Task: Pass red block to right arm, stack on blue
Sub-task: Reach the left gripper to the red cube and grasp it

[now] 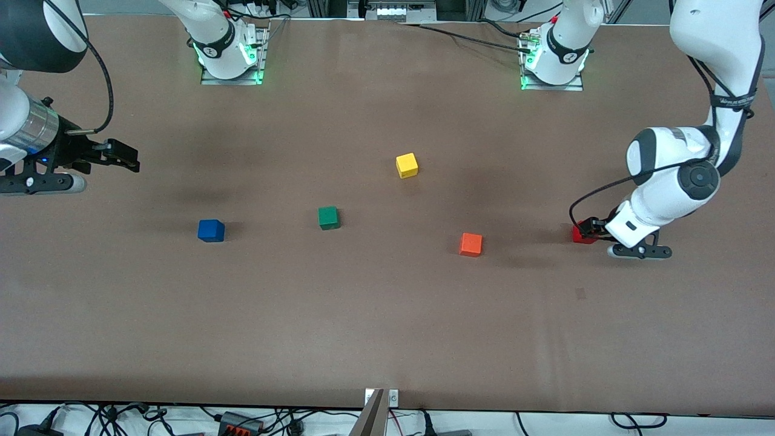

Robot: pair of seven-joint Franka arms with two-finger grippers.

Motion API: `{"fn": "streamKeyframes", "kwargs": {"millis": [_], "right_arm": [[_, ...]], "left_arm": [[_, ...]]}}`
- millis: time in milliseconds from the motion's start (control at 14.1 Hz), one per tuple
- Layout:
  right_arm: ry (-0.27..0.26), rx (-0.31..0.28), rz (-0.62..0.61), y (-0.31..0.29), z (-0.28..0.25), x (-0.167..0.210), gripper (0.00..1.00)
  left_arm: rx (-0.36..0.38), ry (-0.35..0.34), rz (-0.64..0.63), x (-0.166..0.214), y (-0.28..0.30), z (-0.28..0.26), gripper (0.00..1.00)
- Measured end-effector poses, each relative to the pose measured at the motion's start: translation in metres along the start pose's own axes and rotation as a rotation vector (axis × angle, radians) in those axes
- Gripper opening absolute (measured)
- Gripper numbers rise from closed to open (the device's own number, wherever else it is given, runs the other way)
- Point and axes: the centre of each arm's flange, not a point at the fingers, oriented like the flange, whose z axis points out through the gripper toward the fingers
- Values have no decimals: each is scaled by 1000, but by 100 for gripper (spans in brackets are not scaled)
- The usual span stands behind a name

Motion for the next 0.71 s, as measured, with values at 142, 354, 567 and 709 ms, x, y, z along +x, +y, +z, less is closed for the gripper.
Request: {"fn": "streamKeyframes", "kwargs": {"millis": [142,354,567,709], "right_arm": [[1,-2,-18,-10,0,0,100],[-8,-2,-22,-13,0,-1,100],[-12,21,-23,-17,1,0,100],[-20,130,-14,-29,6,2,100]], "left_arm": [[-1,13,39,-6,1,16,100],[-3,24,51,-18,2,43,100],[-6,11,56,-25,2,59,81],[-6,7,57,-26,2,60,59]]}}
